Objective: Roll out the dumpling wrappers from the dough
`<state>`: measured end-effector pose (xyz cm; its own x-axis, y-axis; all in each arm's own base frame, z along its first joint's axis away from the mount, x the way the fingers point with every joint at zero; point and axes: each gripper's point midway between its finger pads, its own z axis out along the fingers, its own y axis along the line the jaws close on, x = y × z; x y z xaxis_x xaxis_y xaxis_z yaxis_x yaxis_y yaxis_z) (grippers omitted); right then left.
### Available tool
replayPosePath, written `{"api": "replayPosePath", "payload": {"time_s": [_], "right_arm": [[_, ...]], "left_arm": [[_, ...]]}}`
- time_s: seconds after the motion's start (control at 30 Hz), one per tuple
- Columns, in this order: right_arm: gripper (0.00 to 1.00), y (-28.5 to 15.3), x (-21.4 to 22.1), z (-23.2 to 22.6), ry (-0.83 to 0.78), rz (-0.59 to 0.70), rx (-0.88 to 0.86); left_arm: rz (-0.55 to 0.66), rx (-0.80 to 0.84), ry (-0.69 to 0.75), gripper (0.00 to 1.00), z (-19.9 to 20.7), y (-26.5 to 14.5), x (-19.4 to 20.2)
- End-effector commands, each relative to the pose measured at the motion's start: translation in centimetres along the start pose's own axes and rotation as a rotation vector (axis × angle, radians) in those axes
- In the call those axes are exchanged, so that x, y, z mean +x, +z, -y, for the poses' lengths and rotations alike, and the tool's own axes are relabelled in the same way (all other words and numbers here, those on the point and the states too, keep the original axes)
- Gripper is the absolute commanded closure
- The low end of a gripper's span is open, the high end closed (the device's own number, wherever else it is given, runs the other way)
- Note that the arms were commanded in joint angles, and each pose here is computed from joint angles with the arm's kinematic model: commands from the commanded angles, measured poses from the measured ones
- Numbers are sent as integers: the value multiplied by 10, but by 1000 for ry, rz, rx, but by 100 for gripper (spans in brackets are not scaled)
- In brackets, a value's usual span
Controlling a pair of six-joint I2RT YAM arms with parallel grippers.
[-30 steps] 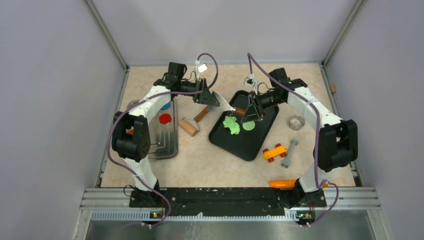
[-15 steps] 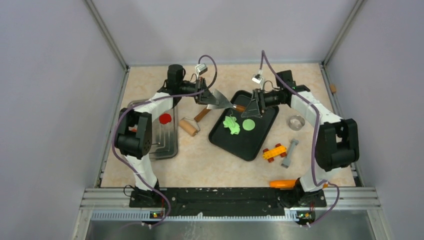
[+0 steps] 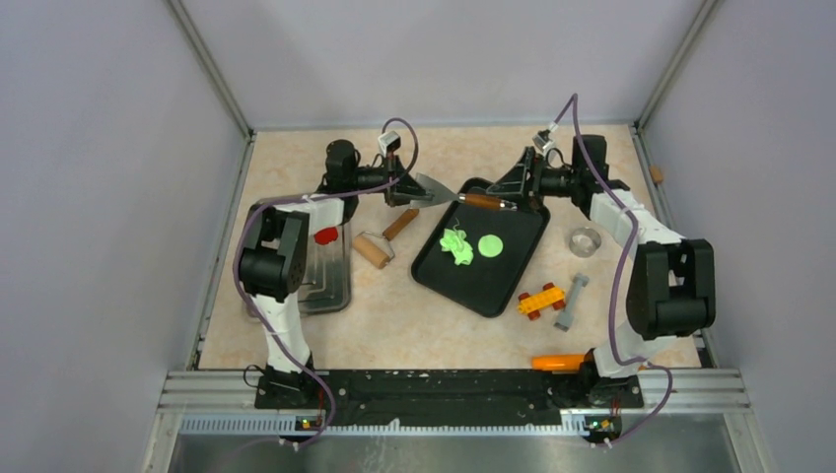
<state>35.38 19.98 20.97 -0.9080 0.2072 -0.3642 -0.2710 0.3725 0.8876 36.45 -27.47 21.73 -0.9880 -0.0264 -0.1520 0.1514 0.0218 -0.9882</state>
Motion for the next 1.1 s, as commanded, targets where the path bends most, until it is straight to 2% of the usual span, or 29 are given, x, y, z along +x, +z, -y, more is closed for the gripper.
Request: {"api": "replayPosePath", "payload": {"time_s": [0.0,0.27,0.67,1.07], "right_arm": [[24,4,-4,-9,25,-1,-58],[42,9,2,-15,24,-32,-84],[52,19,4,-24,-16,-57,-102],[59,23,9,-41,-73,-89,-158]], "left_arm": [[26,30,39,100,9,1,-6],[31,34,33,100,3,3,-10],[26,30,22,100,-11,7,-12],[18,28,10,100,-21,11,-14]]}}
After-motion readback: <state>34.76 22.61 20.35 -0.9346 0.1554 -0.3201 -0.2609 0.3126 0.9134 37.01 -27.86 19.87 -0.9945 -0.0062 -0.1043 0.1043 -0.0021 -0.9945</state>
